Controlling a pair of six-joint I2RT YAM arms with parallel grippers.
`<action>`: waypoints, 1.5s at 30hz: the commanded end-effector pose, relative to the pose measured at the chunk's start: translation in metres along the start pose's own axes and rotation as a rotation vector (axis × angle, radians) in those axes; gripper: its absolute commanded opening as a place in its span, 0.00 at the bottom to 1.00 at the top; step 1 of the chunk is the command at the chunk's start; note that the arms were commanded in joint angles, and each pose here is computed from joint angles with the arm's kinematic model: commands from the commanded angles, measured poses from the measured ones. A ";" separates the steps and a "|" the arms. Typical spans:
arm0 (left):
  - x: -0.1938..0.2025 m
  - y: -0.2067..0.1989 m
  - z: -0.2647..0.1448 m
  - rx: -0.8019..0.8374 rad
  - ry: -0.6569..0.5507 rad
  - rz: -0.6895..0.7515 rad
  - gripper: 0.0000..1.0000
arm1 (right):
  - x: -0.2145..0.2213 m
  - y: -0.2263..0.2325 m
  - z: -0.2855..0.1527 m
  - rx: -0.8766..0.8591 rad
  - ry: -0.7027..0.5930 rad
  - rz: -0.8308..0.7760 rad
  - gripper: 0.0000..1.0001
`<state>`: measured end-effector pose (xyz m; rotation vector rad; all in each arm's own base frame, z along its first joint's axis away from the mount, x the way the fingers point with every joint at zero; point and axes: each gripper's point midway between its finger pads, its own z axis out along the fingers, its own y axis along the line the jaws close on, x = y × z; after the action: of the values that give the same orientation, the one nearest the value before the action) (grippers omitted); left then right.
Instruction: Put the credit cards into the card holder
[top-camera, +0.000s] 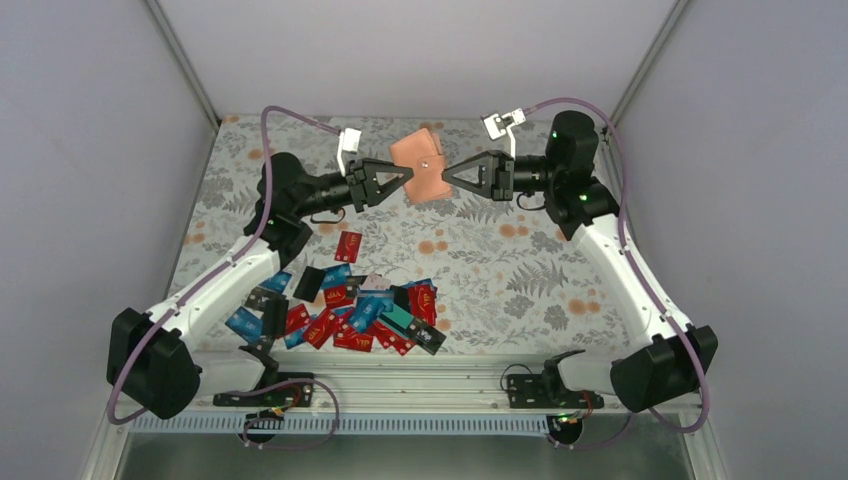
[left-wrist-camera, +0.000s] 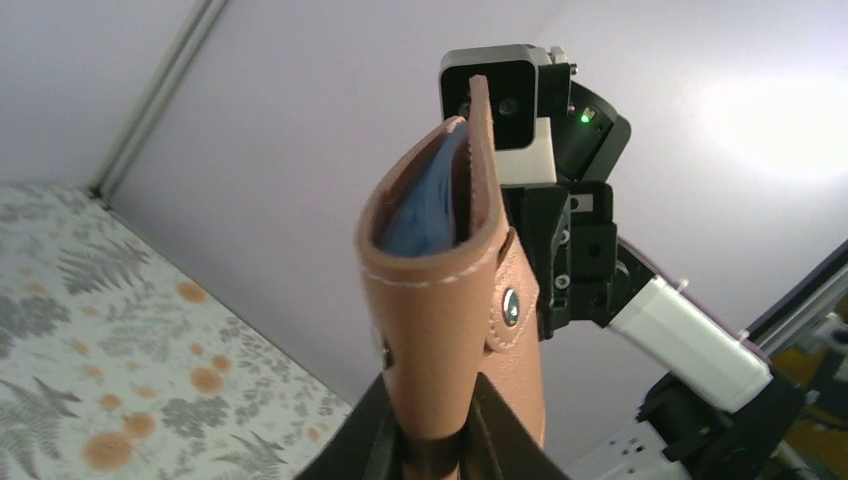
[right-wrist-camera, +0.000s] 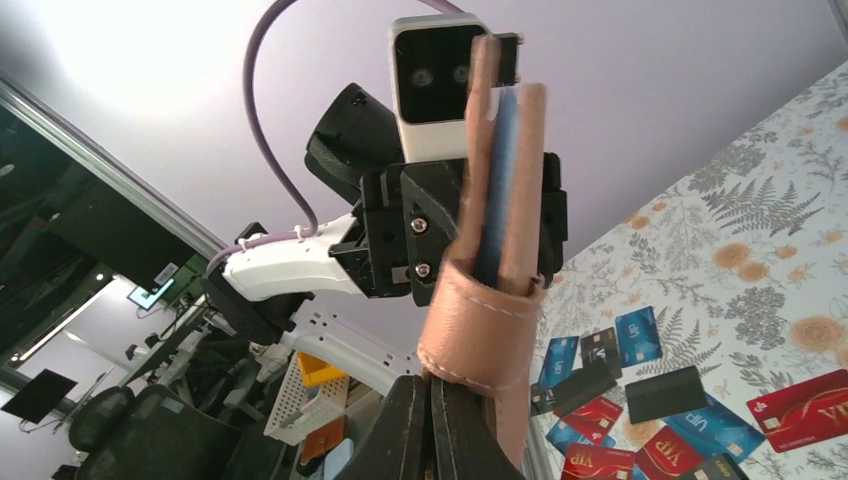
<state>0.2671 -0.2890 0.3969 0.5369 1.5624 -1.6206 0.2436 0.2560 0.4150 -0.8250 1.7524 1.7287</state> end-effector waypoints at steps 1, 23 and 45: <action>-0.002 -0.015 0.007 0.044 0.001 0.042 0.10 | 0.005 0.006 0.004 -0.006 0.014 -0.031 0.04; 0.076 0.070 -0.041 -0.542 0.085 0.000 0.02 | 0.047 -0.100 -0.046 0.671 -0.031 -0.041 1.00; 0.163 0.136 -0.022 -0.808 0.286 -0.077 0.02 | 0.134 -0.153 -0.003 0.719 0.110 0.207 0.99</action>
<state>0.2639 -0.2886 0.1672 0.2614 2.3261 -0.8807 0.2648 0.2390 0.2291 -0.4722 2.3261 1.0635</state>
